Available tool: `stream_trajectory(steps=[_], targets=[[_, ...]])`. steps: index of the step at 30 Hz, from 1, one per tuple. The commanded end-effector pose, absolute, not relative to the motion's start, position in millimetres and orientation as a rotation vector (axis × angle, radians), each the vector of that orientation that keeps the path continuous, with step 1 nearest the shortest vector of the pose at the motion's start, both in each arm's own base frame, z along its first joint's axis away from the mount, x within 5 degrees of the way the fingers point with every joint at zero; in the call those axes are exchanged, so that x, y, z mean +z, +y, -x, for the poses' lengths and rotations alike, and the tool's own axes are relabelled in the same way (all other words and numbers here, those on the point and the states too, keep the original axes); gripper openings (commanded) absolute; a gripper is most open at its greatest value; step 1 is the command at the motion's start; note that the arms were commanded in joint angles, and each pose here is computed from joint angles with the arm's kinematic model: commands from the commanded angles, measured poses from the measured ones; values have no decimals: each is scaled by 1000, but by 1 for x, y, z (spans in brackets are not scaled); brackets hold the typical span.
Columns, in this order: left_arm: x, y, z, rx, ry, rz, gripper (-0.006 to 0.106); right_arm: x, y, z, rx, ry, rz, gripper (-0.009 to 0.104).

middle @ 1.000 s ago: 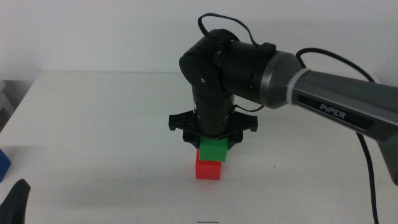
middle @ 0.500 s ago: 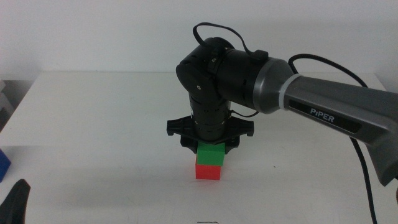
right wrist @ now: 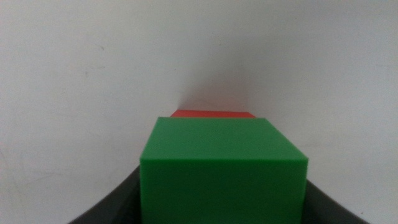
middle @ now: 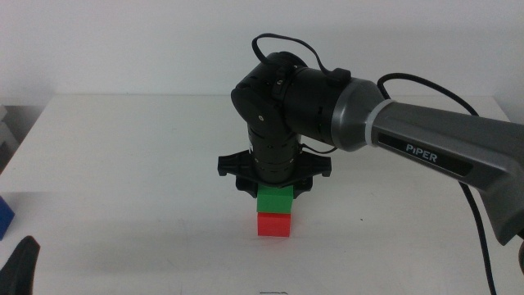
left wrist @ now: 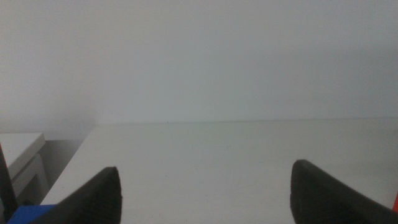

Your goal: Stack red cubes first, then green, then blue cubes in a specific spot.

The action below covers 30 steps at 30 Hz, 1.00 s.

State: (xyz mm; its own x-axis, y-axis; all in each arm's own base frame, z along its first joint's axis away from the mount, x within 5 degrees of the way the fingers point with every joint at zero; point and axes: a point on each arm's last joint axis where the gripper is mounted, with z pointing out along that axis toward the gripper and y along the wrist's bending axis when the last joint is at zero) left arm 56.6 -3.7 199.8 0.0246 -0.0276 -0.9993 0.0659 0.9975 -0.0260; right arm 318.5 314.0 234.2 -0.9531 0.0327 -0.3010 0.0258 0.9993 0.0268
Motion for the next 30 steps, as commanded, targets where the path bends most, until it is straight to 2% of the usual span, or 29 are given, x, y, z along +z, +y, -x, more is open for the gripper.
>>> stream_trajectory(steps=[1,10,11,14,17,19,22,26,30], targets=[[209,-4,-54,-90,1440,-19,92,266,308,-317,69,2747,-31,0],[209,-4,-54,-90,1440,-19,92,254,311,-320,39,2766,-24,6],[209,-4,-54,-90,1440,-19,92,254,311,-320,43,2768,-25,56],[209,-4,-54,-90,1440,-19,92,255,310,-320,45,2766,-27,73],[209,-4,-54,-90,1440,-19,92,267,308,-318,65,2750,-18,84],[209,-4,-54,-90,1440,-19,92,286,304,-313,98,2717,-6,88],[209,-4,-54,-90,1440,-19,92,332,289,-296,163,2648,24,90],[209,-4,-54,-90,1440,-19,92,378,254,-271,140,2578,198,90],[209,-4,-54,-90,1440,-19,92,393,212,-244,120,2521,383,90]])
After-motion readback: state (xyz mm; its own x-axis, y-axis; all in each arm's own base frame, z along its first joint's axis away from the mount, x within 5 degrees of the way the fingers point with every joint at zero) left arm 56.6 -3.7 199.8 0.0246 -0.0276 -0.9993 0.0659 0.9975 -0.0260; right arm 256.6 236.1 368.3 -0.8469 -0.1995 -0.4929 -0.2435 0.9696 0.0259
